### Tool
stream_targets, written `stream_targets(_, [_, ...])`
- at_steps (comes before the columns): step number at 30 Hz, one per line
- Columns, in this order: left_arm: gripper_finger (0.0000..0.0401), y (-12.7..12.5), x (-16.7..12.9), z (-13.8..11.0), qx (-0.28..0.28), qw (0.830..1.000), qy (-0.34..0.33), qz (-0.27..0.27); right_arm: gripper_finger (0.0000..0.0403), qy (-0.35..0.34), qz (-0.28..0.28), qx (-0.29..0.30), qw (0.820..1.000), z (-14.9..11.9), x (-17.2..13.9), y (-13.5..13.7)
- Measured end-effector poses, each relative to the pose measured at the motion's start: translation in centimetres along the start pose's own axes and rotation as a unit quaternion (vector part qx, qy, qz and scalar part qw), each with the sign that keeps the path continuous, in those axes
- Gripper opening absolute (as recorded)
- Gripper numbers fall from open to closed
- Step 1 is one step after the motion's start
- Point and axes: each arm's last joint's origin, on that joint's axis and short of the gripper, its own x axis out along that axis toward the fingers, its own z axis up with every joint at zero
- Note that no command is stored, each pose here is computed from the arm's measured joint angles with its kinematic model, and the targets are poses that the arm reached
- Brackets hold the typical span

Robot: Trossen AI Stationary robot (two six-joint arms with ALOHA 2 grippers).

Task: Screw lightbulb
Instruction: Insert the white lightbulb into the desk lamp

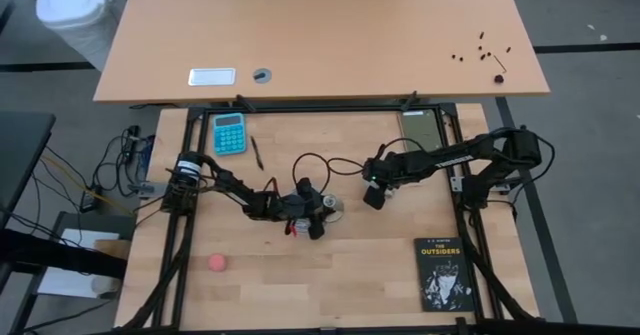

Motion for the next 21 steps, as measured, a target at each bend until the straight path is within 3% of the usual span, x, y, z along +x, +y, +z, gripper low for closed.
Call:
stream_targets(7, [0.0194, 0.0, 0.0, 0.0, 0.0, 1.0, 0.001, 0.0, 0.0267, -0.004, 0.008, -0.012, 1.0, 0.0, -0.7, -0.1])
stream_targets(13, [0.0194, 0.0, 0.0, 0.0, -0.001, 1.0, 0.0, 0.0, 0.028, -0.101, 0.073, -0.012, 0.992, 1.2, -3.6, 0.6])
stream_targets(15, [0.0194, 0.0, 0.0, 0.0, -0.002, 1.0, -0.001, 0.0, 0.028, -0.165, 0.114, -0.028, 0.979, 1.9, -4.9, 1.5])
stream_targets(18, [0.0195, 0.0, 0.0, 0.1, -0.004, 1.0, -0.005, -0.001, 0.028, -0.278, 0.172, -0.044, 0.944, 2.5, -6.5, 3.0])
stream_targets(21, [0.0197, 0.0, 0.0, 0.1, -0.006, 1.0, -0.008, -0.002, 0.0281, -0.348, 0.204, -0.048, 0.914, 2.3, -6.7, 4.0])
